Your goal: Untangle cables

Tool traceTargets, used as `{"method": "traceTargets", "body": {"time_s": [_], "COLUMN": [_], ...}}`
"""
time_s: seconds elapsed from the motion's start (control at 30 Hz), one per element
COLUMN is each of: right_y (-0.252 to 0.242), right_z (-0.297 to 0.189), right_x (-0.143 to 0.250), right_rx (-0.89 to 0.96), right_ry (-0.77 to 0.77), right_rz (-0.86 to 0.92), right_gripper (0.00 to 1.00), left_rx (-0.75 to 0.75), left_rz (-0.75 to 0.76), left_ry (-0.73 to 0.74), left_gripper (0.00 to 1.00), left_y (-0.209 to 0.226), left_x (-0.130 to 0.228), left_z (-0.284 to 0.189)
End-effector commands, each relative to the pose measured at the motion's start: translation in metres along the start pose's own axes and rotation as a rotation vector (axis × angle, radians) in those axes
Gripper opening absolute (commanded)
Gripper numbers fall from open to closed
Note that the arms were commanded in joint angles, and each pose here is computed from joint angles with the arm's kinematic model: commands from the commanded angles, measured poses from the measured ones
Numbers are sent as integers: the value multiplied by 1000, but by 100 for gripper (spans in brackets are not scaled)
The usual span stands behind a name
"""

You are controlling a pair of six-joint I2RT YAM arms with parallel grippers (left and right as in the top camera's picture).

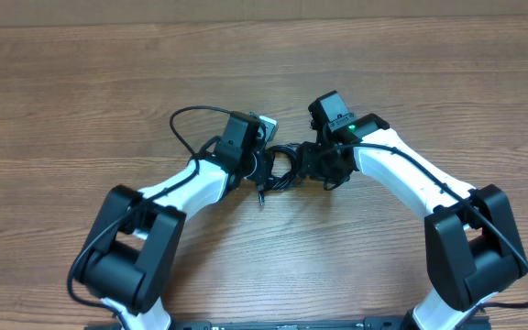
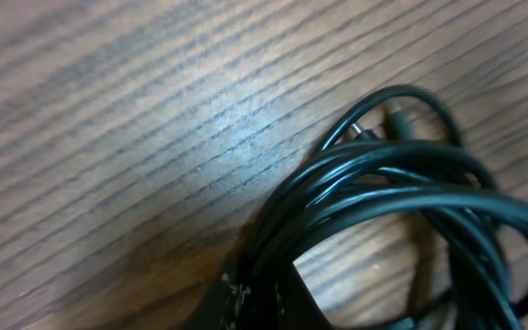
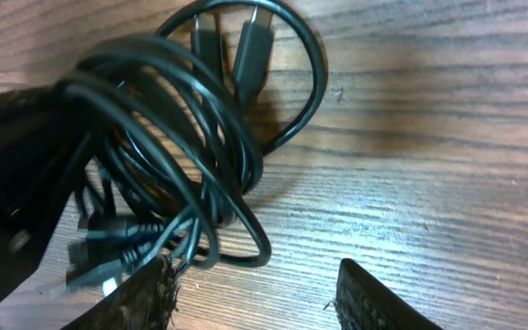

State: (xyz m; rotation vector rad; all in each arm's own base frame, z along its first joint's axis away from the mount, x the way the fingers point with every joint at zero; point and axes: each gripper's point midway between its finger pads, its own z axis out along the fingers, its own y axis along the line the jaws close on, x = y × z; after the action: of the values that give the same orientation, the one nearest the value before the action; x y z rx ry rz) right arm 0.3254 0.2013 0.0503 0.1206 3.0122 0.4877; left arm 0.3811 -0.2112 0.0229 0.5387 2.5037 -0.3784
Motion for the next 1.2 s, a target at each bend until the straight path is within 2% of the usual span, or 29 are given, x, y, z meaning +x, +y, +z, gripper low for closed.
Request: {"method": "traceTargets", "body": {"time_s": [0.0, 0.17, 0.43, 0.53, 0.6, 0.7, 0.87, 1.03, 1.1, 1.17], "right_y": [10, 17, 30, 34, 35, 32, -2, -40, -35, -13], "right_z": [-12, -13, -17, -18, -19, -18, -15, -20, -19, -14], "right_x": [-11, -22, -41, -48, -49, -46, -37, -32, -30, -19], "right_rx": [-24, -51, -101, -119, -124, -110, 61, 252, 224, 98], "right_ry": [-56, -99, -181, -206, -213, -202, -184, -206, -187, -115], "right_rz": [-21, -32, -55, -49, -46, -42, -3, 91, 92, 69], "right_gripper": [54, 52, 42, 40, 29, 4, 4, 4, 4, 6], "left_rx": [8, 67, 278, 297, 287, 261, 125, 108, 102, 101], "left_rz": [18, -34, -26, -25, -29, -33, -53, -74, -81, -88], "left_ry": [-134, -148, -105, -97, -85, -70, -41, -4, 4, 4], "left_gripper": [4, 4, 4, 4, 4, 4, 4, 4, 4, 4], "left_y": [-11, -25, -63, -66, -64, -59, -35, -27, -24, -24], "left_x": [-39, -44, -34, -32, -30, -26, -17, -8, -6, -6], "left_z": [-44, -79, -101, -102, -101, -99, -95, -95, -95, -95]}}
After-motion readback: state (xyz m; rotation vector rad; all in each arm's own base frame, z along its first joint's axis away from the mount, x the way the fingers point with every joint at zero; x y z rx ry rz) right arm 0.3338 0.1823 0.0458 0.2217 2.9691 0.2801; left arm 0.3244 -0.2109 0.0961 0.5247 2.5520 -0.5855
